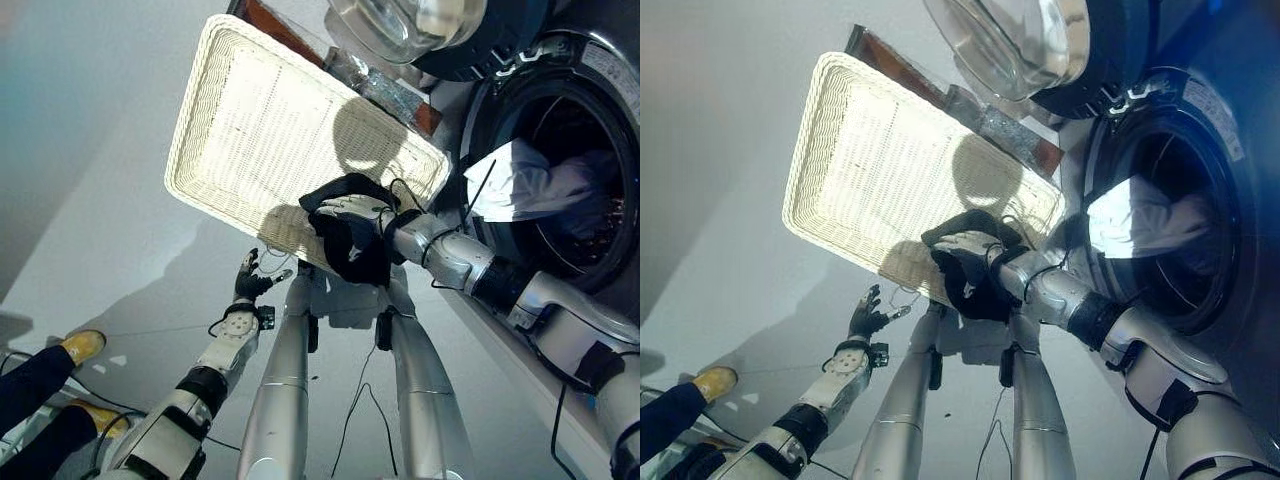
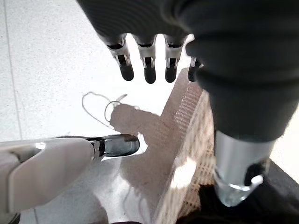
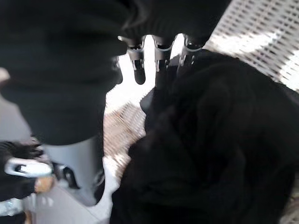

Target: Put the clothes into the washing machine.

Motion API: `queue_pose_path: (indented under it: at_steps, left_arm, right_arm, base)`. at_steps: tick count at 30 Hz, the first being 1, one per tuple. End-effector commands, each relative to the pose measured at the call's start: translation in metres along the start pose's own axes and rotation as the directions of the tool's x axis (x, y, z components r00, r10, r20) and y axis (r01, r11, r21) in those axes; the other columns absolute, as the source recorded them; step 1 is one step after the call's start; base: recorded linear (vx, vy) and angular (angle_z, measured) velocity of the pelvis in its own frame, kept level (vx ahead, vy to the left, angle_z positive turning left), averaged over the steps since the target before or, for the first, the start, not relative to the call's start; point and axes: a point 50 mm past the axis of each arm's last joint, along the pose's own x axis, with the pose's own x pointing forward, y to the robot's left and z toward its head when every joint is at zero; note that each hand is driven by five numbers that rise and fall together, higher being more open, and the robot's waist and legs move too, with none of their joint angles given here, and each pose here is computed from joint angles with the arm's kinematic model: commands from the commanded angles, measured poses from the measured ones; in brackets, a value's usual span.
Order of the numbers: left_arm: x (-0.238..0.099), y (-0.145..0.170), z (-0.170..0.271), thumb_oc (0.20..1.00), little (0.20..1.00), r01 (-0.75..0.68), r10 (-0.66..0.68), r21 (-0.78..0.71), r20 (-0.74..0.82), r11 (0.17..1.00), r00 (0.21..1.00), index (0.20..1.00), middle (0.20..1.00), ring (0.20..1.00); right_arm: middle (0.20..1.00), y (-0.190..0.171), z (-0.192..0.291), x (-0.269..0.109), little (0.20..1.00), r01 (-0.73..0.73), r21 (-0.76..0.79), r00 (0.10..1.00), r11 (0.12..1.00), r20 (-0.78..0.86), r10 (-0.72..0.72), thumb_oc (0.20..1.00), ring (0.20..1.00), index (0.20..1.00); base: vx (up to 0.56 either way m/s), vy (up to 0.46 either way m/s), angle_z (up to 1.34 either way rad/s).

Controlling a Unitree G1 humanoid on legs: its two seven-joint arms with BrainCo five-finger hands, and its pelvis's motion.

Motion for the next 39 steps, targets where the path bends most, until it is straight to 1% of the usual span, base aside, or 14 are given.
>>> queue_pose_path:
  at_steps: [1,8,12,20,21,22,25,27,29,31,34,36,37,39]
  left_arm:
    - [0.001,-0.004,0.005,1.000,1.000,0.014,-0.015,0.024,0.029,1.000,0.999,1.000,1.000,1.000]
    - [0.001,-0.012,0.009,1.000,1.000,0.032,-0.034,0.025,0.045,0.999,0.998,1.000,1.000,1.000]
    - [0.003,-0.017,0.015,1.000,1.000,0.055,-0.056,0.020,0.063,0.998,0.996,1.000,1.000,1.000]
    - [0.002,-0.023,0.021,1.000,1.000,0.072,-0.073,0.016,0.083,0.997,0.994,1.000,1.000,1.000]
    - [0.002,-0.023,0.021,1.000,1.000,0.074,-0.075,0.012,0.083,0.997,0.994,1.000,1.000,1.000]
    - [0.002,-0.023,0.023,1.000,1.000,0.074,-0.075,0.007,0.083,0.997,0.994,1.000,1.000,1.000]
    - [0.002,-0.024,0.024,1.000,1.000,0.075,-0.076,0.006,0.085,0.997,0.994,1.000,1.000,1.000]
    - [0.005,-0.022,0.027,1.000,1.000,0.074,-0.074,0.007,0.083,0.997,0.994,1.000,1.000,1.000]
    - [0.005,-0.020,0.027,1.000,1.000,0.072,-0.072,0.009,0.083,0.997,0.994,1.000,1.000,1.000]
    - [0.006,-0.018,0.029,1.000,1.000,0.064,-0.065,0.006,0.080,0.998,0.995,1.000,1.000,1.000]
    - [0.007,-0.014,0.029,1.000,1.000,0.052,-0.052,0.005,0.076,0.999,0.996,1.000,1.000,1.000]
    - [0.008,-0.011,0.029,1.000,1.000,0.040,-0.040,-0.003,0.071,0.999,0.997,1.000,1.000,1.000]
    - [0.007,-0.011,0.029,1.000,1.000,0.035,-0.034,-0.004,0.070,0.999,0.997,1.000,1.000,1.000]
    - [0.006,-0.011,0.027,1.000,1.000,0.032,-0.032,-0.007,0.068,0.999,0.997,1.000,1.000,1.000]
  right_arm:
    - [1.000,-0.003,-0.001,0.004,1.000,0.015,-0.108,0.999,0.994,-0.039,-0.020,1.000,1.000,1.000]
    - [1.000,0.011,-0.026,0.008,1.000,-0.138,-0.237,0.968,0.962,-0.236,0.081,1.000,1.000,1.000]
    - [1.000,0.014,-0.045,0.009,1.000,-0.237,-0.372,0.934,0.897,-0.340,0.106,1.000,1.000,1.000]
    - [1.000,0.025,-0.063,0.004,1.000,-0.454,-0.418,0.849,0.787,-0.470,0.241,1.000,1.000,1.000]
    - [0.580,0.032,-0.065,0.002,0.580,-0.520,-0.411,0.818,0.749,-0.492,0.298,0.580,0.580,0.580]
    - [0.200,0.041,-0.066,0.001,0.200,-0.553,-0.392,0.803,0.735,-0.485,0.346,0.200,0.200,0.200]
    - [0.200,0.043,-0.065,0.001,0.200,-0.545,-0.375,0.810,0.750,-0.466,0.355,0.200,0.200,0.200]
    - [0.200,0.041,-0.065,0.003,0.200,-0.470,-0.305,0.844,0.828,-0.431,0.320,0.200,0.200,0.200]
    - [0.200,0.039,-0.065,0.003,0.200,-0.417,-0.261,0.863,0.870,-0.414,0.290,0.200,0.200,0.200]
    - [0.200,0.031,-0.068,0.002,0.200,-0.295,-0.187,0.897,0.937,-0.391,0.205,0.200,0.200,0.200]
    - [0.200,0.021,-0.074,-0.001,0.200,-0.183,-0.225,0.915,0.957,-0.396,0.082,0.200,0.200,0.200]
    - [0.200,0.015,-0.080,-0.006,0.200,-0.103,-0.190,0.914,0.976,-0.405,0.018,0.200,0.200,0.200]
    - [0.200,0.012,-0.082,-0.008,0.200,-0.003,-0.100,0.910,0.995,-0.412,-0.039,0.200,0.200,0.200]
    - [0.200,0.009,-0.082,-0.009,0.200,0.078,0.020,0.906,0.997,-0.420,-0.062,0.200,0.200,0.200]
  base:
    - [0.04,-0.006,0.04]
    - [0.02,-0.008,0.02]
    - [0.03,-0.013,0.04]
    - [0.01,-0.005,0.04]
    - [0.03,0.005,0.06]
    - [0.03,-0.001,0.05]
    - [0.01,-0.021,0.04]
    - [0.00,-0.049,0.05]
    - [-0.01,-0.028,0.03]
    - [-0.01,-0.016,0.01]
    - [0.00,0.000,0.00]
    - [-0.02,0.006,0.00]
    - [0.00,0.000,0.00]
    - [-0.02,0.009,-0.01]
